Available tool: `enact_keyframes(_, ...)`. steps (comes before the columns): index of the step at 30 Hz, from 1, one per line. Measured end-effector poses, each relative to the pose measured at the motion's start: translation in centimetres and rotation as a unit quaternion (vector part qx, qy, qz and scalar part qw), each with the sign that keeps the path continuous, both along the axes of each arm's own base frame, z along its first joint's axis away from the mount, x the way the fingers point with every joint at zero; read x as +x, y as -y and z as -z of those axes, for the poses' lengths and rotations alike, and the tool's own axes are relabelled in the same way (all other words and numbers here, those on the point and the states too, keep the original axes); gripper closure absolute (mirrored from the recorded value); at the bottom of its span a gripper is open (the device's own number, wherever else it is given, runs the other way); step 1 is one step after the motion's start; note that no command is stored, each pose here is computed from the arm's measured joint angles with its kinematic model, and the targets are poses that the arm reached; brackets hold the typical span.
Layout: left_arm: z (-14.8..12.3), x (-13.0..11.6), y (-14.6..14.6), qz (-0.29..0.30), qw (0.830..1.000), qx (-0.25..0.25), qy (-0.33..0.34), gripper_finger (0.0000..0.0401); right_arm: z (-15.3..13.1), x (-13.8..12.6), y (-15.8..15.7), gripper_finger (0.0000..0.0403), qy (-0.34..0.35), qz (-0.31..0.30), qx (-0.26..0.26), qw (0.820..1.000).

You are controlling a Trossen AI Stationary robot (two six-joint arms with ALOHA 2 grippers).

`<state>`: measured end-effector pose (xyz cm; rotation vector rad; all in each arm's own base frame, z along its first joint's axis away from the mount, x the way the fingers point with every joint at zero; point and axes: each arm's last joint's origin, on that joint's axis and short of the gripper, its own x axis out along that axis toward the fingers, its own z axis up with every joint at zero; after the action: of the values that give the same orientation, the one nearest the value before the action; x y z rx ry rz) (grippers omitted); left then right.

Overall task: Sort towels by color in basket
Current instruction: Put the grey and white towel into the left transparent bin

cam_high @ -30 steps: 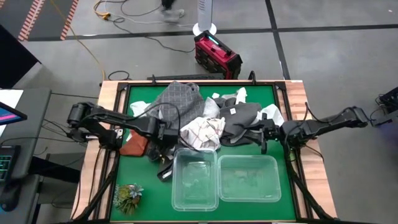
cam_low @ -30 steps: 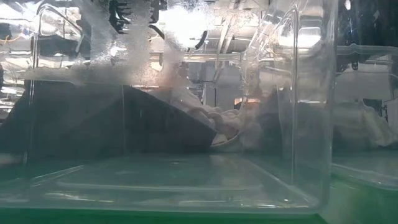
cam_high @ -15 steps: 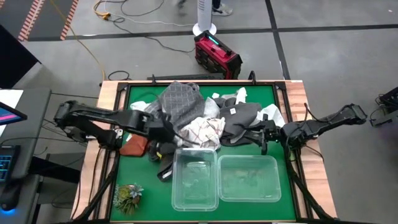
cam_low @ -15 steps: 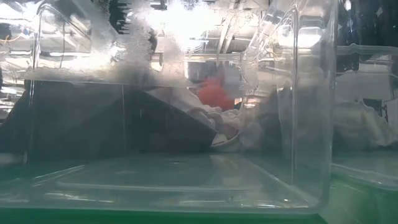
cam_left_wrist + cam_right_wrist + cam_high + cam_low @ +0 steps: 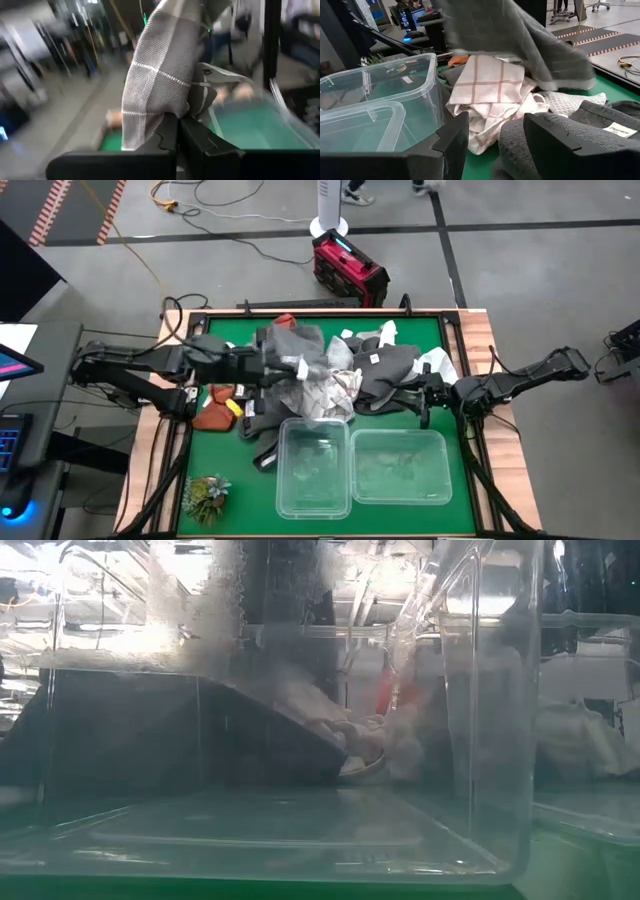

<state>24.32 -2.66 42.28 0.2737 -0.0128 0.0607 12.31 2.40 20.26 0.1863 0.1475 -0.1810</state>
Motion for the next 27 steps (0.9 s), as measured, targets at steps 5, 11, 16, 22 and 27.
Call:
enact_keyframes(5, -3.0, -0.8, 0.2, 0.023, 0.987, 0.057, 0.148, 0.0396, 0.0, 0.0, 0.2, 0.0184, 0.000, 0.009, 0.000, 1.000)
enact_keyframes(11, -5.2, -2.1, 1.1, 0.159, 0.943, 0.076, 0.283, 0.0396, 0.2, 0.1, 0.7, 0.0184, -0.003, 0.029, 0.002, 1.000)
enact_keyframes(16, -6.4, -3.2, 1.6, 0.265, 0.885, 0.096, 0.370, 0.0395, 1.2, 0.1, 1.3, 0.0184, -0.014, 0.053, 0.000, 0.999)
enact_keyframes(22, -6.0, -1.0, 1.8, 0.274, 0.894, 0.050, 0.351, 0.0395, 1.3, 0.2, 1.9, 0.0184, -0.009, 0.083, 0.022, 0.996)
enact_keyframes(27, -3.6, 2.3, 2.0, 0.261, 0.946, -0.009, 0.192, 0.0395, 1.3, 0.2, 1.9, 0.0184, -0.009, 0.083, 0.023, 0.996)
